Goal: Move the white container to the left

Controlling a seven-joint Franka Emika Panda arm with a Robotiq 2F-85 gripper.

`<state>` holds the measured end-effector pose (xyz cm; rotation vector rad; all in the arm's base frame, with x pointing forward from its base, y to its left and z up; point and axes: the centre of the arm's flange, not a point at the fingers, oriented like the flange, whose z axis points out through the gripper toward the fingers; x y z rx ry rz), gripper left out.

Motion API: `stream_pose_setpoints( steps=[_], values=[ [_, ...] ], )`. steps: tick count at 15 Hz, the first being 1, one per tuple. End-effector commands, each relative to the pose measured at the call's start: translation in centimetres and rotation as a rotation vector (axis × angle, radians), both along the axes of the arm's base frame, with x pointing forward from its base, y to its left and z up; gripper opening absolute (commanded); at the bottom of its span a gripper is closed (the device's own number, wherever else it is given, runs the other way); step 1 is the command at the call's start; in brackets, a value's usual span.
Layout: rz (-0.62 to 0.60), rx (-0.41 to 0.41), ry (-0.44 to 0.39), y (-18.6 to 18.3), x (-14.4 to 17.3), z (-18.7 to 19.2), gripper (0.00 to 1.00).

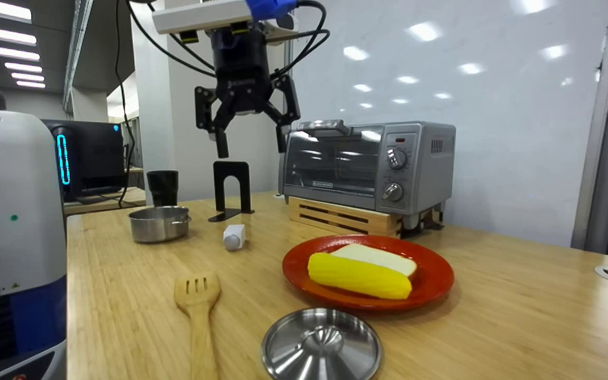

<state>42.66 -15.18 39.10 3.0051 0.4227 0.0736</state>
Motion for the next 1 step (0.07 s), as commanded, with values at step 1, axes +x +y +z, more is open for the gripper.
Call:
stream_pose_setpoints(
  steps=[1],
  values=[
    [0.002,0.001,0.000,0.12,0.03,-0.03,1.00]
  ],
)
